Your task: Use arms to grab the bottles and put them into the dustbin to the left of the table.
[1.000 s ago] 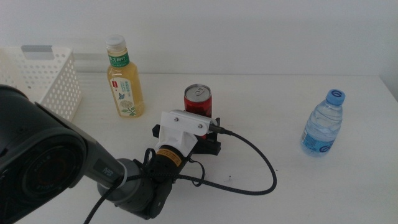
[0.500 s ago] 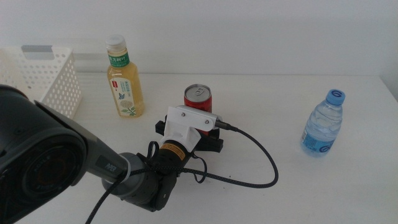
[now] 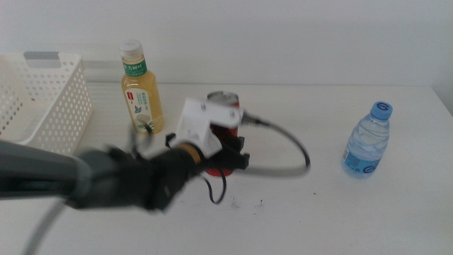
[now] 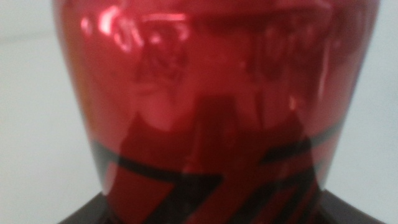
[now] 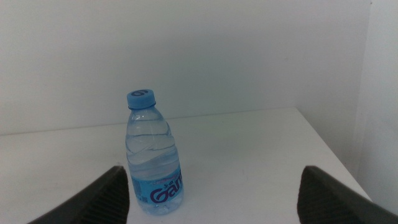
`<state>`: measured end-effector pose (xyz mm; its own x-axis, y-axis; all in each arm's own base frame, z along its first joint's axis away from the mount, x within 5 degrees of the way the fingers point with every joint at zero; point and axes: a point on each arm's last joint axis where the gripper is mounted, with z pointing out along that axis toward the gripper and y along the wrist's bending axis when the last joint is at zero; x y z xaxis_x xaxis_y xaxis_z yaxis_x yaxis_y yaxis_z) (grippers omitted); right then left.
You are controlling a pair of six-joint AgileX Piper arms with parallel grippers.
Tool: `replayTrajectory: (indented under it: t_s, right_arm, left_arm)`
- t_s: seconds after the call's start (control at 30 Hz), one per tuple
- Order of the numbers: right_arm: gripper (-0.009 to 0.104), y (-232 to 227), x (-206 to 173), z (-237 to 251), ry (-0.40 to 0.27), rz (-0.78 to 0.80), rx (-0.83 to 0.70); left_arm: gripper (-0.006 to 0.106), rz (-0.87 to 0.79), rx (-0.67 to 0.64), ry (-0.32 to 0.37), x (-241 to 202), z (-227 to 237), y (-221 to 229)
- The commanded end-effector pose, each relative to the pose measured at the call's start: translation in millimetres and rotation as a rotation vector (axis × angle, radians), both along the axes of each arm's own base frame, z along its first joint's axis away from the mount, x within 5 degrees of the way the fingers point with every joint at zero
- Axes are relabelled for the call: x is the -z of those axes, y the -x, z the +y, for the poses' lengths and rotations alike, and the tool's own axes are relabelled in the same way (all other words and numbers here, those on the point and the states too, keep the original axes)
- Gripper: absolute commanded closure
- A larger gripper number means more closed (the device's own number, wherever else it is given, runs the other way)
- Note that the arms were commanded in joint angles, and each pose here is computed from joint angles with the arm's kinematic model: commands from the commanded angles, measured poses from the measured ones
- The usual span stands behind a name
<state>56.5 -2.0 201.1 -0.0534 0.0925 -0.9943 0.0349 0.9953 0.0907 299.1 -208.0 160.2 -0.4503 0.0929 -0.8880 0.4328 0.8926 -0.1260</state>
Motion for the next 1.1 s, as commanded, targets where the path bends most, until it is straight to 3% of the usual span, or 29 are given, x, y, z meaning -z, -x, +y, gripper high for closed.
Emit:
replayTrajectory:
  t_s: [0.0, 0.17, 0.33, 0.47, 0.63, 0.73, 0.83, 1.07]
  right_arm:
    - [0.003, 0.2, -0.2, -0.3, 0.014, -0.012, 0.005]
    - [0.003, 0.2, -0.2, -0.3, 0.014, -0.012, 0.005]
    - [0.003, 0.2, -0.2, -0.3, 0.014, -0.012, 0.005]
    - [0.003, 0.2, -0.2, -0.3, 0.014, -0.012, 0.005]
    - [0.003, 0.2, -0.2, -0.3, 0.014, -0.012, 0.005]
    - [0.003, 0.2, -0.2, -0.3, 0.014, -0.012, 0.005]
    - [0.003, 0.2, -0.2, -0.3, 0.014, -0.012, 0.005]
    - [0.003, 0.2, -0.2, -0.3, 0.014, -0.012, 0.005]
  left_arm:
    - [0.102, 0.108, 0.026, -0.018, -37.9, 7.9, 6.3]
    - [0.102, 0.259, 0.062, -0.183, -97.9, 41.0, -2.1]
    - [0.102, 0.450, 0.018, -0.335, -148.7, 110.8, -29.4]
    - [0.102, 0.473, -0.066, -0.342, -193.2, 168.0, -43.8]
    - [0.102, 0.548, -0.165, -0.325, -206.6, 231.1, -54.5]
    - [0.102, 0.566, -0.259, -0.282, -201.8, 268.4, -62.2]
    - [0.102, 0.572, -0.258, -0.237, -190.9, 287.3, -69.9]
    - [0.102, 0.657, -0.242, -0.298, -142.9, 308.5, -93.6]
